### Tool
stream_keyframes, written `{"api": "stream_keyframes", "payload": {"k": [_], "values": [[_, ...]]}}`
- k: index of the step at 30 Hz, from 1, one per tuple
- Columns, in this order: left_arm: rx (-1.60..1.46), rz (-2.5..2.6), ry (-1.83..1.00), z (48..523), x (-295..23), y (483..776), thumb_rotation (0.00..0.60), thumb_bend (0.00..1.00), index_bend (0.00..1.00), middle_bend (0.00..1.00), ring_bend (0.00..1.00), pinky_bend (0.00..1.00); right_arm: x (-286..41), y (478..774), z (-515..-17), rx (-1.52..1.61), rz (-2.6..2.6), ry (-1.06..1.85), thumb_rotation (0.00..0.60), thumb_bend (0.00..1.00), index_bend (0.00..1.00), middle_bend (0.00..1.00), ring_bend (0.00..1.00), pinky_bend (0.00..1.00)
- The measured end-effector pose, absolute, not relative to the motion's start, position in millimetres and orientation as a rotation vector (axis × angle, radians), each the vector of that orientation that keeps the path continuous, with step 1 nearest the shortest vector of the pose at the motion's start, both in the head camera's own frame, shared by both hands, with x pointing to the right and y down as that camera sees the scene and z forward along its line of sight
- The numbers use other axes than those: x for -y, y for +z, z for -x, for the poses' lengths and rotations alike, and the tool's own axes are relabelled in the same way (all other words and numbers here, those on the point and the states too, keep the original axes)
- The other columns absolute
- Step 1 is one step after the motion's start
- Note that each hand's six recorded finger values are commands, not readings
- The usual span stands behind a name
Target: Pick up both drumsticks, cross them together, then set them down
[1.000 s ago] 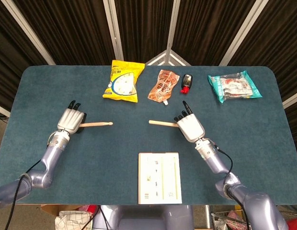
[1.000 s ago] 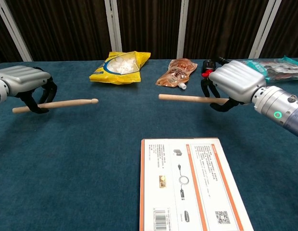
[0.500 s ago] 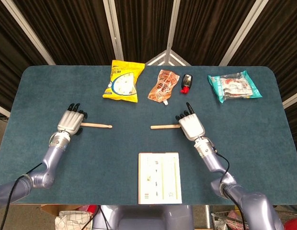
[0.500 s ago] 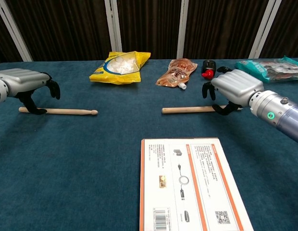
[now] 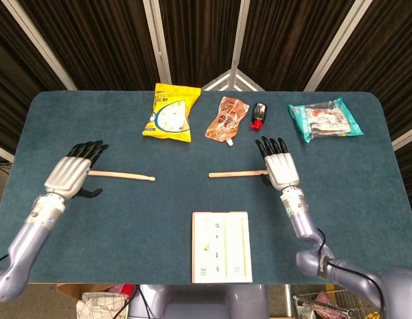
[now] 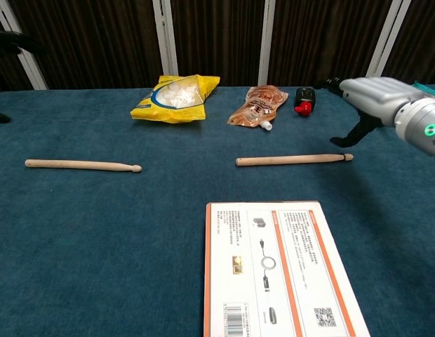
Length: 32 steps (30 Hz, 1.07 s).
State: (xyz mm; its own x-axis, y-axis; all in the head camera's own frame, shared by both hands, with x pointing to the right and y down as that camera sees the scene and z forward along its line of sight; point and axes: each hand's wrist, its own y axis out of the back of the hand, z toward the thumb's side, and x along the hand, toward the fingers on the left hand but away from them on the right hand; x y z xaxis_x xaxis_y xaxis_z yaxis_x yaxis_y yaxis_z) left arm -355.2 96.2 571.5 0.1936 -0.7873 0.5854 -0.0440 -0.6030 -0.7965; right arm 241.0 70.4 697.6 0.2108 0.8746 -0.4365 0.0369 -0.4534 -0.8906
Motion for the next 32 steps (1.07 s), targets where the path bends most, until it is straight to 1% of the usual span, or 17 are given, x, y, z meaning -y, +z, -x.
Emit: {"api": "stream_keyframes", "payload": {"k": [2, 5, 7, 8, 11, 17, 20, 23, 32], "values": [[-0.779, 1.758, -1.498, 378.1, -116.0, 545.8, 0.6, 0.31, 0.02, 0.0, 0.0, 0.0, -71.9, 676.8, -246.9, 0.915, 1.699, 1.329, 0.6, 0.34, 0.0, 0.04, 0.05, 0.0], [-0.767, 1.605, -1.602, 417.0, -148.1, 525.9, 0.6, 0.31, 0.01, 0.0, 0.0, 0.0, -72.9, 637.1, -274.3, 1.013, 1.641, 1.327, 0.6, 0.34, 0.0, 0.03, 0.06, 0.0], [-0.744, 1.52, -1.674, 436.6, -172.6, 522.4, 0.6, 0.31, 0.01, 0.0, 0.0, 0.0, -76.0, 613.4, -302.2, 1.078, 1.568, 1.336, 0.6, 0.34, 0.0, 0.03, 0.06, 0.0], [-0.725, 1.478, -1.723, 447.7, -190.7, 522.2, 0.6, 0.31, 0.01, 0.0, 0.0, 0.0, -78.4, 606.0, -313.2, 1.102, 1.541, 1.338, 0.6, 0.34, 0.0, 0.03, 0.05, 0.0], [-0.677, 1.407, -1.823, 472.3, -227.7, 522.9, 0.6, 0.3, 0.01, 0.0, 0.0, 0.0, -87.3, 592.1, -337.6, 1.158, 1.503, 1.33, 0.6, 0.34, 0.0, 0.02, 0.05, 0.0], [-0.635, 1.301, -1.933, 503.8, -268.1, 521.2, 0.6, 0.29, 0.0, 0.0, 0.0, 0.0, -126.9, 566.8, -378.7, 1.196, 1.483, 1.334, 0.6, 0.34, 0.0, 0.01, 0.05, 0.0], [-0.634, 1.297, -1.931, 507.7, -278.6, 523.7, 0.6, 0.29, 0.0, 0.0, 0.0, 0.0, -147.6, 553.9, -386.4, 1.17, 1.481, 1.338, 0.6, 0.34, 0.0, 0.01, 0.05, 0.0], [-0.653, 1.334, -1.899, 502.7, -282.0, 527.6, 0.6, 0.29, 0.0, 0.0, 0.0, 0.0, -165.8, 545.0, -386.6, 1.136, 1.493, 1.339, 0.6, 0.34, 0.0, 0.01, 0.05, 0.0], [-0.826, 1.432, -1.717, 481.0, -279.7, 524.9, 0.6, 0.29, 0.0, 0.0, 0.0, 0.0, -218.3, 516.2, -373.8, 1.038, 1.516, 1.3, 0.6, 0.34, 0.0, 0.02, 0.05, 0.0]]}}
